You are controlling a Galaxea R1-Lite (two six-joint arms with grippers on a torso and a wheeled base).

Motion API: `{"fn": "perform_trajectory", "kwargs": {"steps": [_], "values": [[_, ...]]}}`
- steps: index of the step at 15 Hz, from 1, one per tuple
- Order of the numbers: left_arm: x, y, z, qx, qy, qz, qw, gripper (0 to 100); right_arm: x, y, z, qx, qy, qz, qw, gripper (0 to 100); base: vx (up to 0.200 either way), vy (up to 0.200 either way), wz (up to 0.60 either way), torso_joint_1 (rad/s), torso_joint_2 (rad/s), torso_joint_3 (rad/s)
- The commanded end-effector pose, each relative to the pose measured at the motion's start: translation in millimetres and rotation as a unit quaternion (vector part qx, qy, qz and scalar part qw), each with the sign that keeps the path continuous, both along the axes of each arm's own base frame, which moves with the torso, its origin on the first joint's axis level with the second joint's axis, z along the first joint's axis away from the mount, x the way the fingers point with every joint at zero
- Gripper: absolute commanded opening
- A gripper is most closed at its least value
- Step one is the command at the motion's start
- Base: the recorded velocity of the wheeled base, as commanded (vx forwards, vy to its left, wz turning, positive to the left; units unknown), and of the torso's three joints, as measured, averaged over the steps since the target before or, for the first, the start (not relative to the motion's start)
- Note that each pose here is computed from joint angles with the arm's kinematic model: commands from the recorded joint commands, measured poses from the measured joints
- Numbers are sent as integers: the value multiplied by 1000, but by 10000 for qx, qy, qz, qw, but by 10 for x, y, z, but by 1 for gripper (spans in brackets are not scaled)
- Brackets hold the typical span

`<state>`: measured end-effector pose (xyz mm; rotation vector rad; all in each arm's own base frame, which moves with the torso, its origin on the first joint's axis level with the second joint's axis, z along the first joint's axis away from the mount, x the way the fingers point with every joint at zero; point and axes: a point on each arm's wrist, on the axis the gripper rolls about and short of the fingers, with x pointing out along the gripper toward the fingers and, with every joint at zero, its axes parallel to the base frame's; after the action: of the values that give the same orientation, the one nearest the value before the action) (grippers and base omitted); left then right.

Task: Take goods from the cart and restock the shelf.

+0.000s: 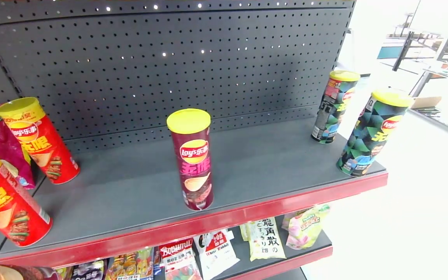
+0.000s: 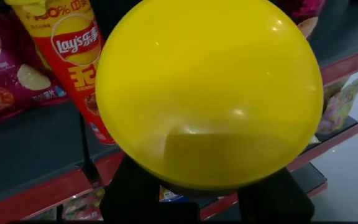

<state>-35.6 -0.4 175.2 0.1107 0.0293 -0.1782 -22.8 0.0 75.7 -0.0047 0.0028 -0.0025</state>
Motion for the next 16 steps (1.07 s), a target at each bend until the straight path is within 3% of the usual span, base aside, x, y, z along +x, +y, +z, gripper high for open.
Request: {"fn": "perform_trajectory", "kwargs": {"steps": [1, 3, 4, 8, 10, 12, 16], "values": [[52, -6, 167, -17, 22, -70, 10000, 0, 0, 0, 0, 0, 2, 13, 10000, 100, 0, 0, 0, 0, 0, 0], [151, -17, 381, -64, 93, -174, 9998, 0, -1, 0, -1, 0, -6, 20, 10000, 100, 0, 0, 0, 0, 0, 0], [288, -34, 519, -144, 279, -360, 9989, 0, -1, 0, -1, 0, -6, 13, 10000, 100, 0, 0, 0, 0, 0, 0], [926, -82, 714, -193, 491, -567, 9970, 0, 0, 0, 0, 8, 1, 5, 10000, 100, 0, 0, 0, 0, 0, 0], [1307, -114, 777, -247, 642, -751, 9948, 0, -1, 0, -1, 8, -6, 5, 10000, 100, 0, 0, 0, 0, 0, 0], [1600, -140, 788, -255, 972, -809, 9916, 0, -1, 0, -1, 8, -6, 5, 10000, 100, 0, 0, 0, 0, 0, 0], [1946, -270, 767, -246, 1373, -1232, 9825, 0, -1, 0, -1, 8, -6, 5, 10000, 100, 0, 0, 0, 0, 0, 0]]}}
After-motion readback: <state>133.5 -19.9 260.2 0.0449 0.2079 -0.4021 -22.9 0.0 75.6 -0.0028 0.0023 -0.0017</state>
